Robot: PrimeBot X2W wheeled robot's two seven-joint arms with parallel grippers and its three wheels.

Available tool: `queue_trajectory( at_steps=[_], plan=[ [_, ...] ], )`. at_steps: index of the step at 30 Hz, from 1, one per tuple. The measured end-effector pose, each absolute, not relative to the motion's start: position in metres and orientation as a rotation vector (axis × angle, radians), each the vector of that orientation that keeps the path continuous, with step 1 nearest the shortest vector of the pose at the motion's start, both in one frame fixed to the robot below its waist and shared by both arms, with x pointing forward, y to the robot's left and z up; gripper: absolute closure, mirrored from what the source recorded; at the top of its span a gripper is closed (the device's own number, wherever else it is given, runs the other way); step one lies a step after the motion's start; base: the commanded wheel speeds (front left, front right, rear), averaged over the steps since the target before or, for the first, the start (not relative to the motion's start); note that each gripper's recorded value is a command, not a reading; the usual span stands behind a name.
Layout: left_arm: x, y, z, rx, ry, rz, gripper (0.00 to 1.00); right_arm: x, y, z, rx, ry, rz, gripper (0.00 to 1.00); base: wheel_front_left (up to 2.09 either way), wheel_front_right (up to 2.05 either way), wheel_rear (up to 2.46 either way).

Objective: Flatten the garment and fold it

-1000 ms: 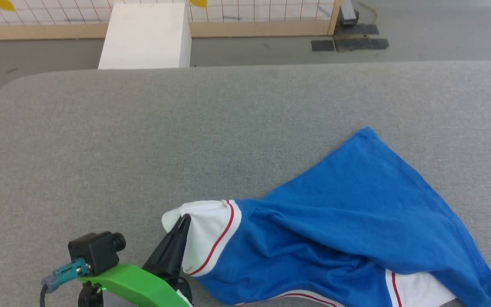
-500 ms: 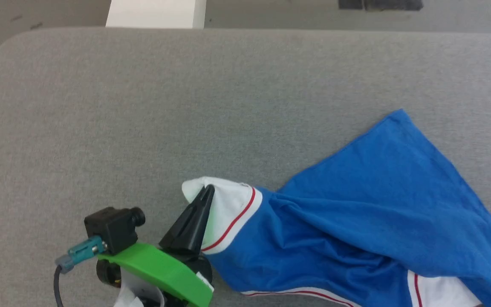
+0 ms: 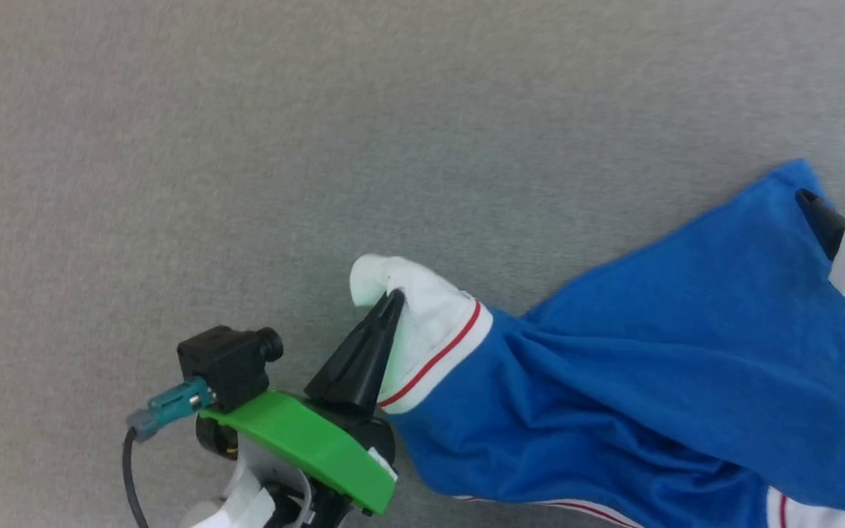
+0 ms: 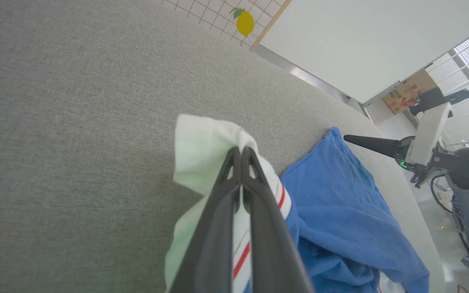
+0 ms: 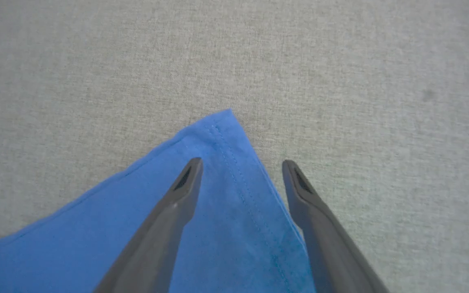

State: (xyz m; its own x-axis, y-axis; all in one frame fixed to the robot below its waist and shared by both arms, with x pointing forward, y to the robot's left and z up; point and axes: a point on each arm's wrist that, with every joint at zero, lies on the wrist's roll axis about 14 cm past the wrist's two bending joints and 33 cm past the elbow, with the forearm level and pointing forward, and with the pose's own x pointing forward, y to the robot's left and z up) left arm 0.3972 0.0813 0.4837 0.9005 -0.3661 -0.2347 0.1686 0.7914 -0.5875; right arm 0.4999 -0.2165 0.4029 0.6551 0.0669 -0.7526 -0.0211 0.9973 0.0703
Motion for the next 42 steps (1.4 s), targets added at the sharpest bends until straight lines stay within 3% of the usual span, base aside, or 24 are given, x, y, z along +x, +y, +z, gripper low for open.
queue_trajectory(
  at_steps=[8, 9, 10, 11, 12, 20, 29, 42],
  plan=[
    [0.4, 0.091, 0.467, -0.589, 0.38, -0.249, 1.0, 0.515, -0.2, 0.372, 0.018, 0.926, 0.103, 0.0, 0.0, 0.0, 0.0],
    [0.4, 0.092, 0.465, -0.588, 0.385, -0.244, 1.0, 0.517, -0.2, 0.37, 0.013, 0.934, 0.107, 0.51, 0.0, 0.0, 0.0],
    [0.4, 0.093, 0.464, -0.588, 0.39, -0.239, 1.0, 0.518, -0.199, 0.37, 0.006, 0.938, 0.112, 0.6, 0.0, 0.0, 0.0],
    [0.4, 0.094, 0.462, -0.587, 0.394, -0.236, 1.0, 0.52, -0.199, 0.369, 0.005, 0.938, 0.113, 0.97, 0.0, 0.0, 0.0],
    [0.4, 0.094, 0.461, -0.586, 0.396, -0.233, 1.0, 0.521, -0.199, 0.369, 0.005, 0.937, 0.115, 1.0, 0.0, 0.0, 0.0],
    [0.4, 0.098, 0.466, -0.593, 0.374, -0.223, 1.0, 0.52, -0.2, 0.381, 0.027, 0.892, 0.109, 1.0, 0.0, 0.0, 0.0],
    [0.402, 0.115, 0.485, -0.585, 0.293, -0.187, 1.0, 0.516, -0.205, 0.425, 0.143, 0.654, 0.06, 1.0, 0.0, 0.0, 0.0],
    [0.42, 0.115, 0.58, -0.44, 0.021, -0.279, 1.0, 0.489, -0.205, 0.555, 0.224, 0.25, 0.07, 1.0, 0.0, 0.0, 0.0]
  ],
)
